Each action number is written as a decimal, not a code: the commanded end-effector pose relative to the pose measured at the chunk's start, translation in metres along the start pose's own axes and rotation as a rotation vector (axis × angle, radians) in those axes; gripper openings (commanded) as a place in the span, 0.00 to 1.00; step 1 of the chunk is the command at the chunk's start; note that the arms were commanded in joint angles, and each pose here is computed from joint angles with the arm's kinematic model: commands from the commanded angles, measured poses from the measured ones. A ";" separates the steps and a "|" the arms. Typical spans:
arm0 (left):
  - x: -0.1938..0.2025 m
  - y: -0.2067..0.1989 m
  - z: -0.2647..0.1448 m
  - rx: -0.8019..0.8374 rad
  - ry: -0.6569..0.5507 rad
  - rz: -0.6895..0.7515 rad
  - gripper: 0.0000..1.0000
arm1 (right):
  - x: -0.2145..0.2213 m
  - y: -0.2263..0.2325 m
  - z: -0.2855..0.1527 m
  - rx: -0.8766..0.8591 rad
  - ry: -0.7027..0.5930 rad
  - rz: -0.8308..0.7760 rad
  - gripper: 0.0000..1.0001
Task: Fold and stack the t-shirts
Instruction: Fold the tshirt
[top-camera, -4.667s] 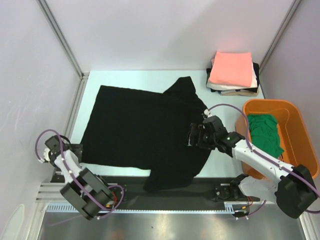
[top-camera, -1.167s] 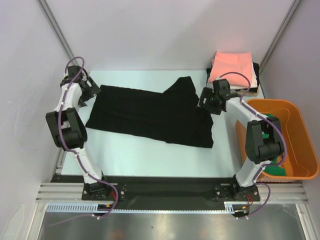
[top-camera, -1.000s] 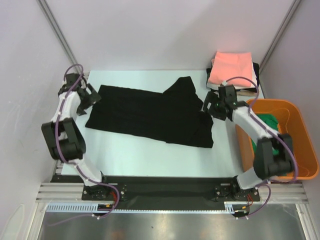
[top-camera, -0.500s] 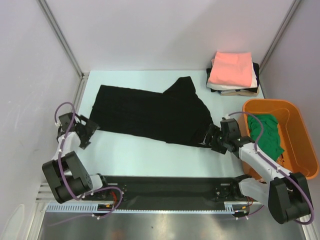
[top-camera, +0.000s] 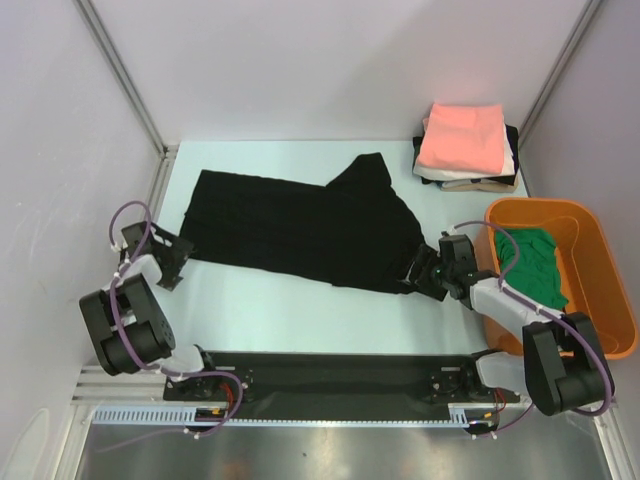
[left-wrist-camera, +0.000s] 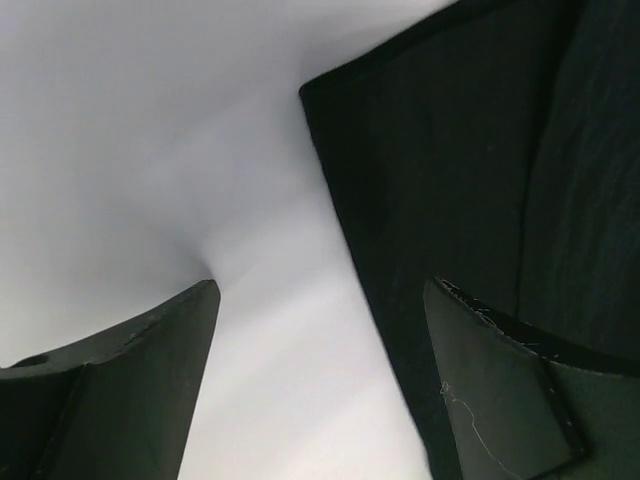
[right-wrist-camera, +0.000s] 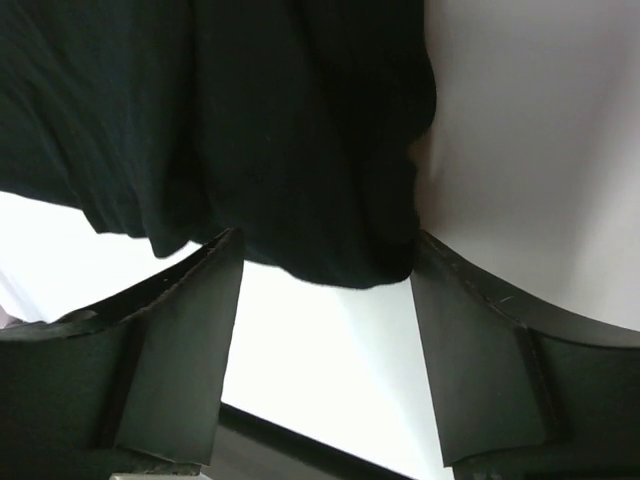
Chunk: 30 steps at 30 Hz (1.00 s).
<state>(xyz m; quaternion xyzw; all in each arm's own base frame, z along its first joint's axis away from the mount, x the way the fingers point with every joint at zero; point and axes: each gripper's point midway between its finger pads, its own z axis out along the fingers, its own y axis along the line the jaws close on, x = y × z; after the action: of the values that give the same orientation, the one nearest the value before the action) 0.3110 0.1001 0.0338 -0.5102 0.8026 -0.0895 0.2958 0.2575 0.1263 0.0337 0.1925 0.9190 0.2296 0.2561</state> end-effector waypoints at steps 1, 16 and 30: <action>-0.019 -0.015 0.009 0.019 -0.068 -0.028 0.90 | -0.003 -0.006 0.007 0.004 -0.016 -0.008 0.70; -0.015 -0.050 0.046 0.027 -0.009 -0.004 0.02 | -0.058 0.007 0.013 -0.009 -0.060 -0.003 0.02; -0.019 0.006 -0.056 0.028 -0.117 -0.067 0.00 | -0.086 0.003 -0.017 0.052 -0.098 -0.009 0.00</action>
<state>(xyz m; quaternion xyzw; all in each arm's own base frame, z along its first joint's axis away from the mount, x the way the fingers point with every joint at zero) 0.3013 0.1062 0.0787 -0.5409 0.7621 -0.1025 0.3407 0.3247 0.0972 0.0734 0.2042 0.9113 0.2186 0.2830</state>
